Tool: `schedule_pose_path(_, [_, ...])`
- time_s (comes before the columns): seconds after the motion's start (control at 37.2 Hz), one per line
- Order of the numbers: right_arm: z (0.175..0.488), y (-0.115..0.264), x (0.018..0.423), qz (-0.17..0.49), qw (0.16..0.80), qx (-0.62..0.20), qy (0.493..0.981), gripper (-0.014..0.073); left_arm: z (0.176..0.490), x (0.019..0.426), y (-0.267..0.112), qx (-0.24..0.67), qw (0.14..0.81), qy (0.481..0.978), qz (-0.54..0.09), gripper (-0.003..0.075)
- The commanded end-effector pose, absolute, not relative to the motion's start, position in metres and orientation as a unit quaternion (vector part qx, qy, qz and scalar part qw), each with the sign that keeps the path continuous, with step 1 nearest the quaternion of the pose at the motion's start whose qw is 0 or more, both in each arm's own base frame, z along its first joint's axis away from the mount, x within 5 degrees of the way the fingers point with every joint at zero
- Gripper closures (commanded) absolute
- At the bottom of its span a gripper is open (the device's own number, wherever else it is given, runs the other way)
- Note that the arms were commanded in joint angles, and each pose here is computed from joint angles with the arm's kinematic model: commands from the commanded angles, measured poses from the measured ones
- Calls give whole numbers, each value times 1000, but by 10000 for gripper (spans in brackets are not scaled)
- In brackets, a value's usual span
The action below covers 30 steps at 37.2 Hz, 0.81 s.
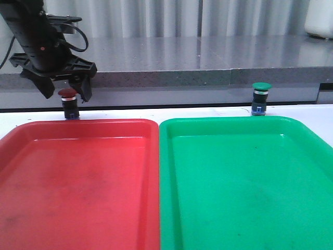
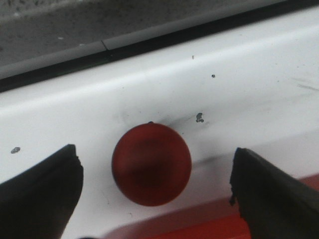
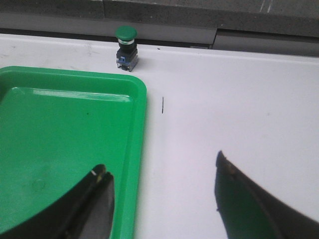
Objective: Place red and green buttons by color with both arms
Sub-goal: 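Close the left gripper on the red button and lift it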
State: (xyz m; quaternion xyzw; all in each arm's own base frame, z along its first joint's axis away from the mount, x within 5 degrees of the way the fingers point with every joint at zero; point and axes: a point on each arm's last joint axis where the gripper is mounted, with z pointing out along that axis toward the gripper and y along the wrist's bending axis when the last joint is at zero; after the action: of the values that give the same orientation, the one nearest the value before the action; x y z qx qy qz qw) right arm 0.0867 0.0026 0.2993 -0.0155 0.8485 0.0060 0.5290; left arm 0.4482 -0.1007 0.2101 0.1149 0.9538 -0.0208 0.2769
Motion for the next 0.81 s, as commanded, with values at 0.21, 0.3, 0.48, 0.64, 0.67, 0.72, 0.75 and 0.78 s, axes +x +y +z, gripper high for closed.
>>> schedule_pose_path(0.21, [315,2,91,0,567,-19,823,126,230,457,-106,135,343,929,-22,185])
schedule_pose_path(0.3, [315,2,91,0,567,-19,823,126,231,458,-106,138,346,928,-21,211])
schedule_pose_path(0.48, [315,2,91,0,567,-19,823,126,231,458,-106,141,347,927,-20,318])
schedule_pose_path(0.64, [315,2,91,0,567,-19,823,126,231,457,-106,141,344,928,-20,423])
schedule_pose_path(0.67, [315,2,91,0,567,-19,823,126,231,457,-106,141,344,928,-20,437])
schedule_pose_path(0.72, [315,2,91,0,567,-19,823,126,231,457,-106,141,343,928,-20,461])
schedule_pose_path(0.75, [315,2,91,0,567,-19,823,126,231,457,-106,141,344,928,-20,468])
schedule_pose_path(0.78, [315,2,91,0,567,-19,823,126,232,457,-106,141,344,928,-20,475])
